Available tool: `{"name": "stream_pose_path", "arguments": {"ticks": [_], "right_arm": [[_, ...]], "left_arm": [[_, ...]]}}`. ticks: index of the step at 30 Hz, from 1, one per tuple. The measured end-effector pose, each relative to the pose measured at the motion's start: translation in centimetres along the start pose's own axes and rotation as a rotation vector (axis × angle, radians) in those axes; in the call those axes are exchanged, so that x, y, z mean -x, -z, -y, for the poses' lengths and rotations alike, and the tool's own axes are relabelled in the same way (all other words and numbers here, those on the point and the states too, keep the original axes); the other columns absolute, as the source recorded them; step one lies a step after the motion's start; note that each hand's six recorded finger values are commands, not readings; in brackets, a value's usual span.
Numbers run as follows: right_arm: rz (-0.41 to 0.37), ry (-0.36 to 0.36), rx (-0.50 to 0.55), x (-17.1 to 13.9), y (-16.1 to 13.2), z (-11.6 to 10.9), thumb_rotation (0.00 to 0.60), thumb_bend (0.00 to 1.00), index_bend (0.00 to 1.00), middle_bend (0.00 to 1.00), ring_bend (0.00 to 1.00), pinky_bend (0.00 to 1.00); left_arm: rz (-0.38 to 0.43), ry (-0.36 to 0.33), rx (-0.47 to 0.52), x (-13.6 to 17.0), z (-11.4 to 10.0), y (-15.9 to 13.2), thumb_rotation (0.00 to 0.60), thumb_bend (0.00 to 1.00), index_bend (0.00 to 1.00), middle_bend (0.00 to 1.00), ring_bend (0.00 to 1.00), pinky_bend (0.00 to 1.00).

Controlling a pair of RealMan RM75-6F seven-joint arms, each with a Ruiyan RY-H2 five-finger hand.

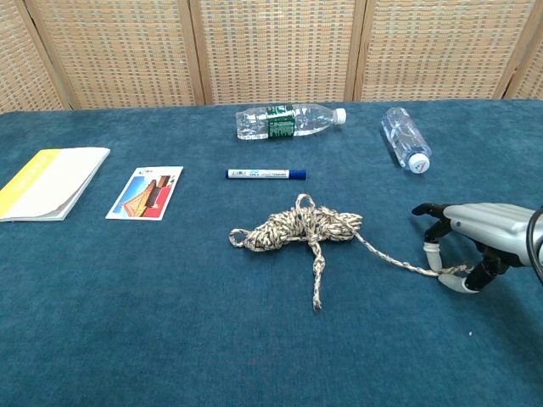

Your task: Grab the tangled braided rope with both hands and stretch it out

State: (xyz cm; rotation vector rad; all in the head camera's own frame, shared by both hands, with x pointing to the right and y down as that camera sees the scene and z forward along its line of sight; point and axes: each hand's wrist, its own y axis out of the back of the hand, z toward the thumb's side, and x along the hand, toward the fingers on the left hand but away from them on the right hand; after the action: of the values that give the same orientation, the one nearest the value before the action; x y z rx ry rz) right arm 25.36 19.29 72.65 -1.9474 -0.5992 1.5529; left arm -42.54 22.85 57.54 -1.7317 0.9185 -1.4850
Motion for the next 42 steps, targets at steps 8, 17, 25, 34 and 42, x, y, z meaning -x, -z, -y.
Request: {"name": "stream_pose_path", "arguments": {"ticks": [8, 17, 25, 34, 42], "right_arm": [[-0.01, 0.017, -0.001, 0.0, -0.1, -0.2, 0.6, 0.4, 0.6, 0.0, 0.0, 0.0], [-0.028, 0.044, -0.022, -0.1, -0.3, -0.9, 0.6, 0.4, 0.61, 0.0, 0.0, 0.0], [-0.043, 0.069, -0.082, -0.3, -0.4, -1.6, 0.6, 0.4, 0.61, 0.0, 0.0, 0.0], [-0.047, 0.067, -0.133, -0.4, -0.4, -1.7, 0.6, 0.41, 0.62, 0.0, 0.0, 0.0], [-0.047, 0.058, -0.118, 0.0, -0.7, -1.7, 0.6, 0.41, 0.62, 0.0, 0.0, 0.0]], "left_arm": [[0.01, 0.0, -0.002, -0.2, 0.1, -0.3, 0.6, 0.15, 0.0, 0.0, 0.0, 0.0], [0.125, -0.013, -0.054, -2.2, 0.2, -2.9, 0.6, 0.32, 0.02, 0.0, 0.0, 0.0], [0.426, -0.057, -0.186, -7.3, 0.1, -10.6, 0.6, 0.46, 0.27, 0.0, 0.0, 0.0], [0.774, -0.095, -0.321, -11.2, 1.3, -21.3, 0.6, 0.49, 0.4, 0.0, 0.0, 0.0], [0.95, -0.111, -0.388, -12.6, 4.0, -27.9, 0.6, 0.5, 0.45, 0.0, 0.0, 0.0]]}}
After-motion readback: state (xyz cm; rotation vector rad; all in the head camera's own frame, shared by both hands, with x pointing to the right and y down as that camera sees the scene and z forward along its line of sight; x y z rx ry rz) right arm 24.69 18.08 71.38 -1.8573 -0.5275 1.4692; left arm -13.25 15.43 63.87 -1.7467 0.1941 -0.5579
